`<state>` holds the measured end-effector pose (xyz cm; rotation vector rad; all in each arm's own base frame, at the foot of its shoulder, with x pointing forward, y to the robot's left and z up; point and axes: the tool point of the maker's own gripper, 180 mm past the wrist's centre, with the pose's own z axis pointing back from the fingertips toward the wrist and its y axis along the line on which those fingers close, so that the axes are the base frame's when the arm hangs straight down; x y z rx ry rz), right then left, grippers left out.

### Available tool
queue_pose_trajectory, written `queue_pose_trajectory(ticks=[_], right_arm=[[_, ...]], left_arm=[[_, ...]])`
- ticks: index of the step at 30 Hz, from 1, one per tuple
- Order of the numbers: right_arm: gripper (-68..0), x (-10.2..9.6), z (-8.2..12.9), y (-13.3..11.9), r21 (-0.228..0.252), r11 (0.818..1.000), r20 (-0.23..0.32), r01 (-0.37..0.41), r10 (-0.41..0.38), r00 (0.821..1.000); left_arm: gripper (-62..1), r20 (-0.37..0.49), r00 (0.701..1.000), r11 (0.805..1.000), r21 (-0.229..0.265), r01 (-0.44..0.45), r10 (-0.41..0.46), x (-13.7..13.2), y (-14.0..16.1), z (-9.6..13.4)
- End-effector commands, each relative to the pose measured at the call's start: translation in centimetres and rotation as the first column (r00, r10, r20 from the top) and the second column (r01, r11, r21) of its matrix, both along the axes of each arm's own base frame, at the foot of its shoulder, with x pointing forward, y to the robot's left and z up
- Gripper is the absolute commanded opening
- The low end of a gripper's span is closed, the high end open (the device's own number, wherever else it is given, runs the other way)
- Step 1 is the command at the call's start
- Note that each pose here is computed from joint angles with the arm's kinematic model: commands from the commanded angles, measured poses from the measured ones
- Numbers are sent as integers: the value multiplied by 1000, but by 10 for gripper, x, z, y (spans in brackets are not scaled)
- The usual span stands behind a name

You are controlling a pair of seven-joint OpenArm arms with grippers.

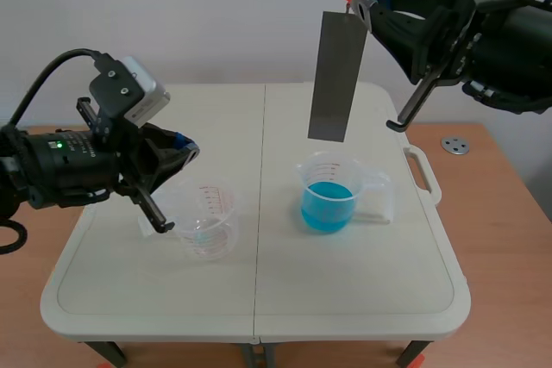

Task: Hold the metal plate by the orange handle, dip it into the blue solution, take it out and point at it, then put the plate back in the beaker on the left.
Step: 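Raise the plate and point at it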

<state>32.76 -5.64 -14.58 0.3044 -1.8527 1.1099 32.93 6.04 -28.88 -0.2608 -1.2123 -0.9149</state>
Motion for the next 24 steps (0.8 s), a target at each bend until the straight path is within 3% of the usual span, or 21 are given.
queue_pose_trajectory(ticks=[1, 13, 24], right_arm=[[-662, -2, 14, -2, 16, 1000, 39, -13, 13, 999], [-662, -2, 14, -2, 16, 1000, 38, -13, 12, 999], [-662, -2, 15, -2, 16, 1000, 39, -13, 12, 999]], left_arm=[[-593, 34, 999, 999, -23, 22, -21, 8, -13, 11], [-593, 67, 983, 984, -19, 175, -173, 17, -83, 18], [-593, 86, 968, 972, -4, 235, -234, 20, -119, 22]])
